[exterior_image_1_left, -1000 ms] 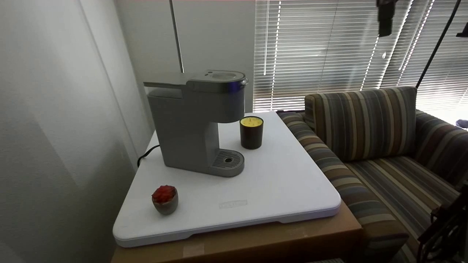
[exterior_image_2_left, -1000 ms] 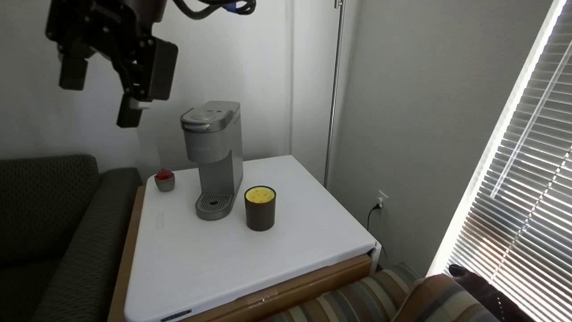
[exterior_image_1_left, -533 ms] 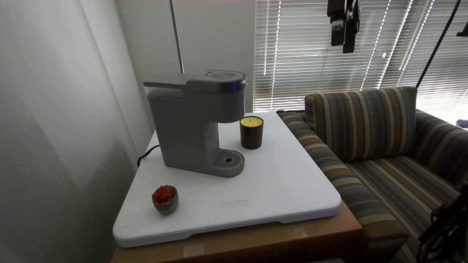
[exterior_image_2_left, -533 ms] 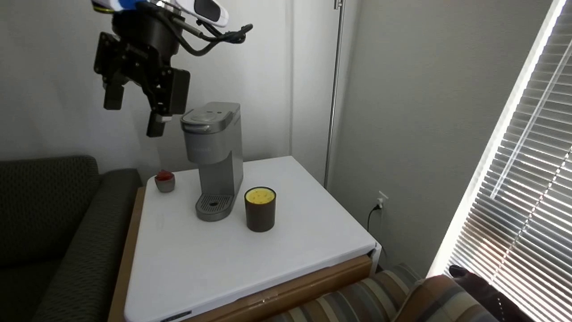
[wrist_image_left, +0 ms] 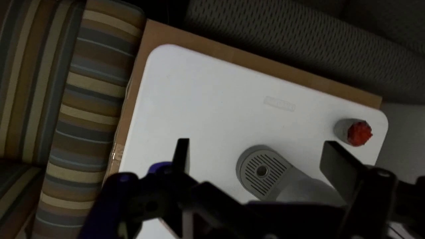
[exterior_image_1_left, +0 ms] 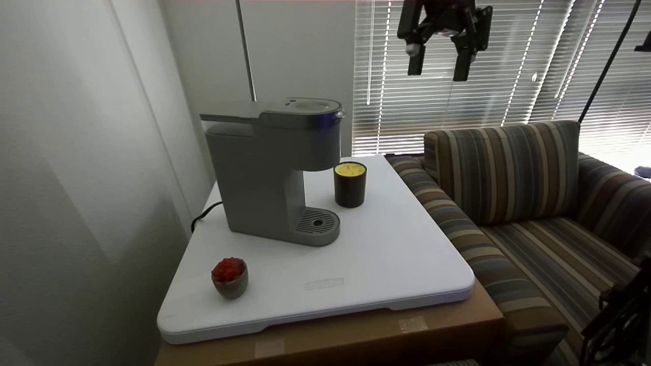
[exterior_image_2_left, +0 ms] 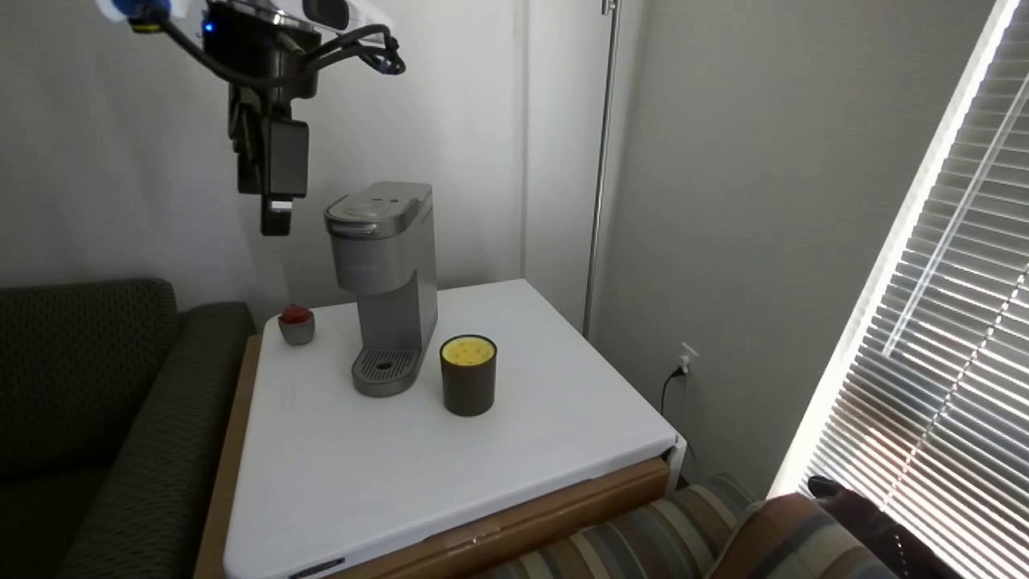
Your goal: Open the lid of the coffee machine
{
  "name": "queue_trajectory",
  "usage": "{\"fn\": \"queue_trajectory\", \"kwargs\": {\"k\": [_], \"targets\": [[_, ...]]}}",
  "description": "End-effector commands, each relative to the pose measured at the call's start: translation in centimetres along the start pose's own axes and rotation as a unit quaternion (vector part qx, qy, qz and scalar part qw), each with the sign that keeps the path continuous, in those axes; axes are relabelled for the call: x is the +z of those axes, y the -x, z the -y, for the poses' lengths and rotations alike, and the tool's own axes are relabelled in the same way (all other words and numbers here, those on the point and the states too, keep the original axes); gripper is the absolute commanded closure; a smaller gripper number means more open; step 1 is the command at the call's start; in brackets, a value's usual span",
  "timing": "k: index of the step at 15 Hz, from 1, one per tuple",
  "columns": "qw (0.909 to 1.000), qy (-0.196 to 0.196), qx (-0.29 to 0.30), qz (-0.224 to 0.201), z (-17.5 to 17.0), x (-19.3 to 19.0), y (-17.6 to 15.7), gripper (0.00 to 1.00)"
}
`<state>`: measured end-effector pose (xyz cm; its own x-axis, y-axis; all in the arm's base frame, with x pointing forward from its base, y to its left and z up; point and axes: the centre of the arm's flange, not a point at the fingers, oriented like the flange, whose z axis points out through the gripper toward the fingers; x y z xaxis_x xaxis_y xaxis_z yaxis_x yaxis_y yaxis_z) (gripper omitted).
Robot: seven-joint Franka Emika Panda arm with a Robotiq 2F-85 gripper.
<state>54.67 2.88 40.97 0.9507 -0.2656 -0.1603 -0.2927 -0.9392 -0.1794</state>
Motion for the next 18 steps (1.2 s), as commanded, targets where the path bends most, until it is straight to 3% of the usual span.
{"fn": "queue_trajectory", "kwargs": {"k": [1, 6, 12, 16, 17, 18], "targets": [[0.9996, -0.004, 0.020, -0.018, 0.5, 0.5, -0.1, 0.00], [0.9991, 0.001, 0.033, -0.027, 1.3, 1.3, -0.3, 0.00], [0.9811, -0.009, 0.176, -0.079, -0.2, 6.0, -2.5, 0.00], [0.9764, -0.033, 0.200, -0.075, -1.4, 8.7, -3.8, 0.00], [0.9764, -0.043, 0.198, -0.073, -1.4, 9.1, -4.1, 0.02], [0.9756, -0.051, 0.201, -0.074, -1.4, 9.4, -4.3, 0.12]]}}
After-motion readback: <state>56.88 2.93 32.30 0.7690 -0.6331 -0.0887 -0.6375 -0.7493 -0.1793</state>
